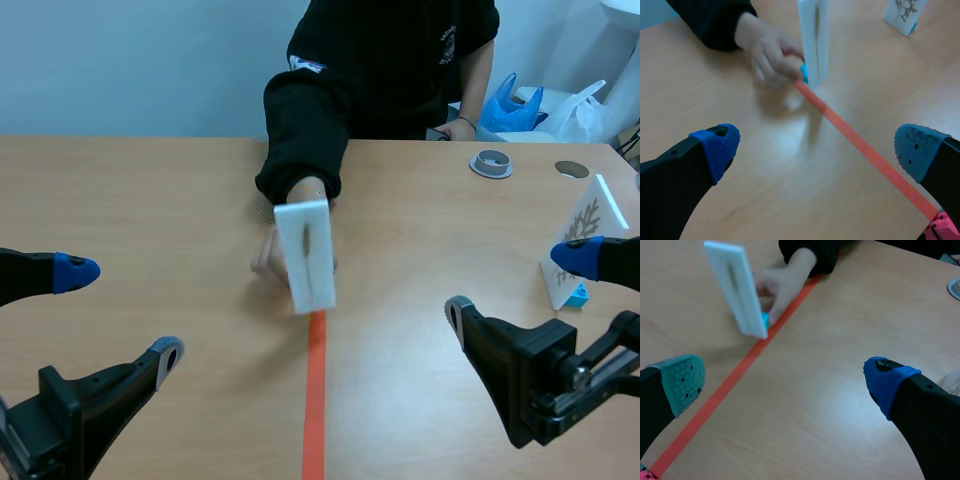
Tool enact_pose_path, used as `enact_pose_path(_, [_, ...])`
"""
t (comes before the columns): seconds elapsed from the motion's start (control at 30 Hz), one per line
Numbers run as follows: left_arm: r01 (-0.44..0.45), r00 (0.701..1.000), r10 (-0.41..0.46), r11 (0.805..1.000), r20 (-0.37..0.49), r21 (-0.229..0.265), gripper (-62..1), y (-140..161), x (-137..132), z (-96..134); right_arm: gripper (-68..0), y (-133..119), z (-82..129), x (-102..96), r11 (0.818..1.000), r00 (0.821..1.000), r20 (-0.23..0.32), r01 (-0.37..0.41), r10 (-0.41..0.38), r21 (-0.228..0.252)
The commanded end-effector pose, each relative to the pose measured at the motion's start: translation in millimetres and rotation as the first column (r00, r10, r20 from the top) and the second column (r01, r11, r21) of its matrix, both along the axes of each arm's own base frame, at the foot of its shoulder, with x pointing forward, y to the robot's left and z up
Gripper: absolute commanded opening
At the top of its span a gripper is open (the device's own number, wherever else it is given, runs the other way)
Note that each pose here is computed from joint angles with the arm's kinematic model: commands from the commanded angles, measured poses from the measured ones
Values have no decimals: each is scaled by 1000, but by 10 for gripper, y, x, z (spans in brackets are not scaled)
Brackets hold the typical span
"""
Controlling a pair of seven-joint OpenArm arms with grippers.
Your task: Sort the leaf by its shape. The table is split by an orange tape line. A compound leaf with several leaflets goes to the left side, a simple leaf with one blade goes to the right side. Return to the home posture when a red brick is placed on the table.
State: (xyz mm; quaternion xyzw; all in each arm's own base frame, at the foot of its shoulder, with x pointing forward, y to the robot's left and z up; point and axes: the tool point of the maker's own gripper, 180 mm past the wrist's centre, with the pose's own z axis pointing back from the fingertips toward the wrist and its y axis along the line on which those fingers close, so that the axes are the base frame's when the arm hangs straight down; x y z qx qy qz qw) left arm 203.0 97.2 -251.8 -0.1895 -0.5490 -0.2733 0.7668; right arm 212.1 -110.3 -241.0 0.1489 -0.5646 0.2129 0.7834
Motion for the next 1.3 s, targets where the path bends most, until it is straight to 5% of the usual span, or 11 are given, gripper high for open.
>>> enact_pose_path(0.0, [7,1000,-6,1000,22,-22,14,-30,10,88,4,-15,70,45,1000,1000,27,5,-5,12])
enact_pose_path(0.47, [7,1000,-7,1000,-14,8,14,-14,-10,8,4,-15,69,45,1000,1000,27,5,-5,12])
enact_pose_path(1.0, [111,994,-111,994,-1,8,14,-252,59,34,4,-19,67,45,1000,1000,27,5,-5,7])
enact_pose_path(1.27, [143,990,-142,989,-20,30,14,-332,212,-217,4,-21,71,48,1000,1000,29,6,-6,7])
